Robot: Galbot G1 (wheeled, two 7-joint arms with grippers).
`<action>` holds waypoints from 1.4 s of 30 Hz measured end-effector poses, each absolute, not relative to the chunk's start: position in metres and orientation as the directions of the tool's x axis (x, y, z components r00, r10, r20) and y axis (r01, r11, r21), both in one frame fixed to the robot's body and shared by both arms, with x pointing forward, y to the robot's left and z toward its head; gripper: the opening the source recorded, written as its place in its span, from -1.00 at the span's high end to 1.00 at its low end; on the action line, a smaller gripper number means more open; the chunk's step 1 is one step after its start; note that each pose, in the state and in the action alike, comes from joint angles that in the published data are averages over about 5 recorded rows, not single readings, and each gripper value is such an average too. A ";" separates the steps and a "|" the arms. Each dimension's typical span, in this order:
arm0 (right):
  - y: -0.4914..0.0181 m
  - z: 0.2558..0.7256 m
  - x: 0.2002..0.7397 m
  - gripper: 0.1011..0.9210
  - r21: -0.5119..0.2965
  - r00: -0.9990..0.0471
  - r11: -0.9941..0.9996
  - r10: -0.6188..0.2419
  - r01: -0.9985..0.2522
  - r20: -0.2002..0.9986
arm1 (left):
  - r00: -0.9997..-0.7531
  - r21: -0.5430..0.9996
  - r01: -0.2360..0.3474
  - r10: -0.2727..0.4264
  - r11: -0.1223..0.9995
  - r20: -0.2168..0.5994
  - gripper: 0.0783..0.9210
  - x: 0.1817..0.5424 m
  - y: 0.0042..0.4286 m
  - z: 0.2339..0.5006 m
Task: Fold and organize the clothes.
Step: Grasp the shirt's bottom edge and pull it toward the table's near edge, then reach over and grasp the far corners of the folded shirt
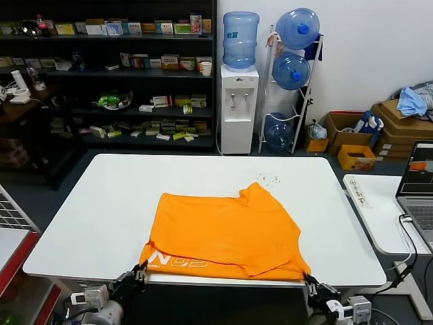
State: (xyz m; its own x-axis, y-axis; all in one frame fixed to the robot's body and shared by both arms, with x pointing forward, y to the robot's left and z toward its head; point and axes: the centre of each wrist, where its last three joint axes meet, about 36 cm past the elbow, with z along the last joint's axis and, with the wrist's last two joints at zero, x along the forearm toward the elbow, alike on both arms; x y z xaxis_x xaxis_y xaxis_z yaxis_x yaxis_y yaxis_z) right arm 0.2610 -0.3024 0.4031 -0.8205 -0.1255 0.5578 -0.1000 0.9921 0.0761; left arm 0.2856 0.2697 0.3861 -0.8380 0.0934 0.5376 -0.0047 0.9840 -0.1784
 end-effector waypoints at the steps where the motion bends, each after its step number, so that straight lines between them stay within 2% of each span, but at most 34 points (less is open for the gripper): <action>1: -0.303 0.407 0.263 0.40 0.073 -0.826 0.992 -0.126 -0.103 0.549 | -0.838 -0.174 -0.005 0.091 0.985 0.538 0.41 0.286 0.270 0.388; 6: -0.308 0.424 0.282 0.04 0.052 -0.862 0.991 -0.132 -0.122 0.489 | -0.848 -0.153 0.001 0.081 0.988 0.524 0.06 0.292 0.276 0.400; 10: -0.311 0.432 0.311 -0.23 0.043 -0.897 0.991 -0.133 -0.127 0.422 | -0.869 -0.144 0.017 0.086 0.989 0.487 -0.21 0.309 0.283 0.408; 15: -0.309 0.428 0.368 -0.58 0.051 -0.927 0.992 -0.125 -0.114 0.354 | -0.910 -0.152 0.040 0.099 0.988 0.402 -0.56 0.352 0.295 0.403; 18: -0.303 0.420 0.407 -0.72 0.068 -0.933 0.992 -0.121 -0.104 0.338 | -0.929 -0.164 0.048 0.104 0.985 0.354 -0.71 0.386 0.300 0.393; 22: -0.293 0.408 0.454 -0.76 0.089 -0.931 0.992 -0.116 -0.090 0.345 | -0.941 -0.184 0.061 0.118 0.981 0.318 -0.76 0.434 0.305 0.376; 29: -0.270 0.385 0.510 -0.76 0.115 -0.905 0.990 -0.121 -0.080 0.408 | -0.934 -0.201 0.081 0.145 0.976 0.326 -0.77 0.499 0.308 0.353; 36: -0.250 0.376 0.545 -0.76 0.130 -0.888 0.988 -0.136 -0.087 0.439 | -0.919 -0.197 0.094 0.162 0.976 0.361 -0.77 0.536 0.309 0.342; 42: -0.234 0.374 0.567 -0.76 0.127 -0.878 0.987 -0.145 -0.097 0.457 | -0.906 -0.191 0.107 0.175 0.976 0.386 -0.77 0.553 0.304 0.339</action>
State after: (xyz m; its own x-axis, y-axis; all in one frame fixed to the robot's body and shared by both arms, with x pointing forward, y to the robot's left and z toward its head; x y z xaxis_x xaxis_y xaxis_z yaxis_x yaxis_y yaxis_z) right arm 0.5673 -0.2340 0.3736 -0.8778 -0.1447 0.4566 -0.0965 0.9872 0.1272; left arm 0.5528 0.3036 0.3388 -0.9059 0.1747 0.3858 0.1071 0.9758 -0.1906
